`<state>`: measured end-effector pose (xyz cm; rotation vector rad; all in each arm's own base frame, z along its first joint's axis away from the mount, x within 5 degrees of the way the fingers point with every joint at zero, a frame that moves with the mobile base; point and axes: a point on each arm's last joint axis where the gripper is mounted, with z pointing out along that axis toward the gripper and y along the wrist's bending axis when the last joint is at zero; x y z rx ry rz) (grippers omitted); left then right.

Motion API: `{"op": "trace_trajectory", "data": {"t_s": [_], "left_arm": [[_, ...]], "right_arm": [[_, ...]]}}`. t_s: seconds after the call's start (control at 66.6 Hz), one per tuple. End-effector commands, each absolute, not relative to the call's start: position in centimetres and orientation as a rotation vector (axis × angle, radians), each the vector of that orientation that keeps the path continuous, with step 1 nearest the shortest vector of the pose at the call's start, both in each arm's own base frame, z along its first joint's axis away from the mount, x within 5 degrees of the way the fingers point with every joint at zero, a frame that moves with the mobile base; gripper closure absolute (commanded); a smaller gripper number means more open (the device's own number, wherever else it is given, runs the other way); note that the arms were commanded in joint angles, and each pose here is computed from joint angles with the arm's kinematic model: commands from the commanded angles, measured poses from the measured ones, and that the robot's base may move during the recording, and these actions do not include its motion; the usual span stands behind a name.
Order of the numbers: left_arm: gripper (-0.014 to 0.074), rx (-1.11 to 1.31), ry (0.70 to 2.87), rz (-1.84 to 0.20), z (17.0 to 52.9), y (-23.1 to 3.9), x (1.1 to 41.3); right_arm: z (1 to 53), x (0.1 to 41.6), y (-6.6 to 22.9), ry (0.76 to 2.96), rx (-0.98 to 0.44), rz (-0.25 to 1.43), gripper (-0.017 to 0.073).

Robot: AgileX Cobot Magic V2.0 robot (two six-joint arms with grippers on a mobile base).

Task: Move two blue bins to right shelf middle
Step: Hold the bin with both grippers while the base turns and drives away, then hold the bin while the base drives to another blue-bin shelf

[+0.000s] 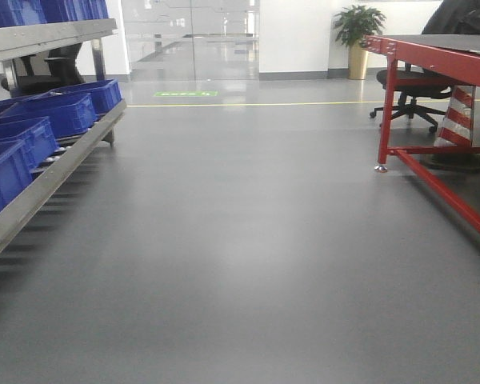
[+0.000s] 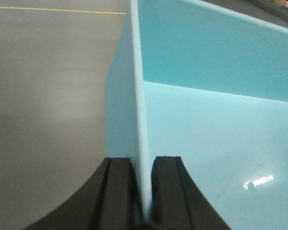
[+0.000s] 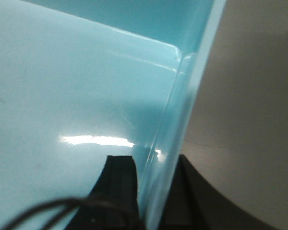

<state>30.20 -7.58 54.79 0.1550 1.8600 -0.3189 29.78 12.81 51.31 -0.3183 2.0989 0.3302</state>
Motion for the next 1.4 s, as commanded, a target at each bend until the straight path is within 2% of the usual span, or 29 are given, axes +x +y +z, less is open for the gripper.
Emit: {"op": "trace_trajectory", "data": {"t_s": [0.0, 1.381], "left_arm": [[0.0704, 0.143, 1.786, -0.404, 55.85, -8.06, 29.65], [0.0704, 0.143, 1.786, -0.404, 55.85, -8.06, 29.65]], "right_arm": [[52.27, 29.37, 13.04, 2.029, -0.342, 0.375, 0.0713], [52.30, 29.38, 13.05, 2.025, -0.342, 0.375, 0.0713]]}}
